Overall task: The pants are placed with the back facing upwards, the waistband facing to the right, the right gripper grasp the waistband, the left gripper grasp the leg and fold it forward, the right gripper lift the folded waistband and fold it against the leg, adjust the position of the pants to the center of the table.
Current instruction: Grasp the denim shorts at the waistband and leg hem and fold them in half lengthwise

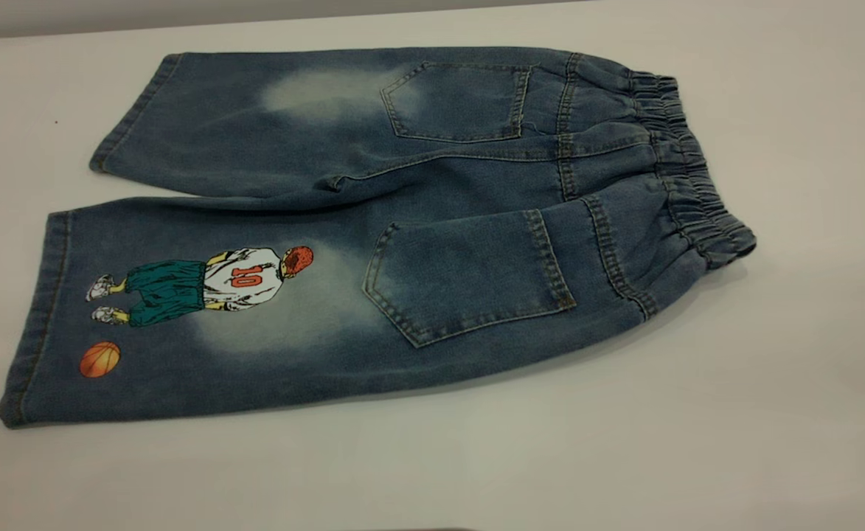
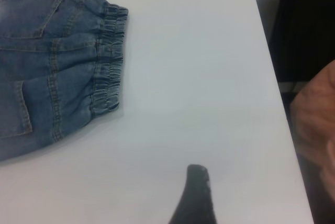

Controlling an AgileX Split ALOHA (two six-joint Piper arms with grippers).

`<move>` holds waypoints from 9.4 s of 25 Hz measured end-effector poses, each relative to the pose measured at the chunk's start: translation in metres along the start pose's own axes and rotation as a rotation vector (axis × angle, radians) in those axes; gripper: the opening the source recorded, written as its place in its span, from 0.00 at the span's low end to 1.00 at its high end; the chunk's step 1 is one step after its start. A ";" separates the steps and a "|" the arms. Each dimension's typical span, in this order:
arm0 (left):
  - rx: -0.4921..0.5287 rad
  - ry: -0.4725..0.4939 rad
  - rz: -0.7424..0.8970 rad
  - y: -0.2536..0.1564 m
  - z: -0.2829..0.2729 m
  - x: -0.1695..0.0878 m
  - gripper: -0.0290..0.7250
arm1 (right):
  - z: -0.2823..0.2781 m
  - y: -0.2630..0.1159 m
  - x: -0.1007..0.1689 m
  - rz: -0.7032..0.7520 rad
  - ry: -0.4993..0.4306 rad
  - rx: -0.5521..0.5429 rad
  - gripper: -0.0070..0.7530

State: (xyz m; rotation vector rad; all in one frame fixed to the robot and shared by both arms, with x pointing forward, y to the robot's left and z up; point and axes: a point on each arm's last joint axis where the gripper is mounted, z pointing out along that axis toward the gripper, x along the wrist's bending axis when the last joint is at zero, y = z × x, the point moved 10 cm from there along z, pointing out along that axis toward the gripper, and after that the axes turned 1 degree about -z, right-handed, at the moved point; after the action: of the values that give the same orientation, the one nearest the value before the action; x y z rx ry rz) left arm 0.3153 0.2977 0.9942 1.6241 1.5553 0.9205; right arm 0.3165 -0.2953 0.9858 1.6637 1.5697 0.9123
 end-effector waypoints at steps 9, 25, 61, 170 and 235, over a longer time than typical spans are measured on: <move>0.000 0.000 0.000 0.000 0.000 0.000 0.64 | 0.000 0.000 0.000 0.000 0.000 0.000 0.71; 0.000 0.000 0.000 0.000 0.000 0.000 0.64 | 0.000 0.000 0.000 0.000 0.000 0.000 0.71; 0.283 -0.165 -0.130 0.046 0.179 -0.026 0.65 | 0.155 0.050 0.053 0.222 0.270 0.360 0.76; 0.904 -0.003 -0.180 -0.100 0.288 -0.006 0.09 | 0.321 -0.046 0.104 0.396 0.590 0.649 0.06; 0.046 -0.028 0.020 0.104 0.474 -0.014 0.62 | 0.414 0.087 0.071 0.305 0.427 0.261 0.85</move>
State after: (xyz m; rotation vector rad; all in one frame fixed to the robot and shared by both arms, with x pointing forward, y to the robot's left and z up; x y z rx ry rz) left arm 0.7765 0.2752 0.8447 1.6807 1.5536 0.8751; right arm 0.7153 -0.2313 0.8416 2.0297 1.8025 1.3376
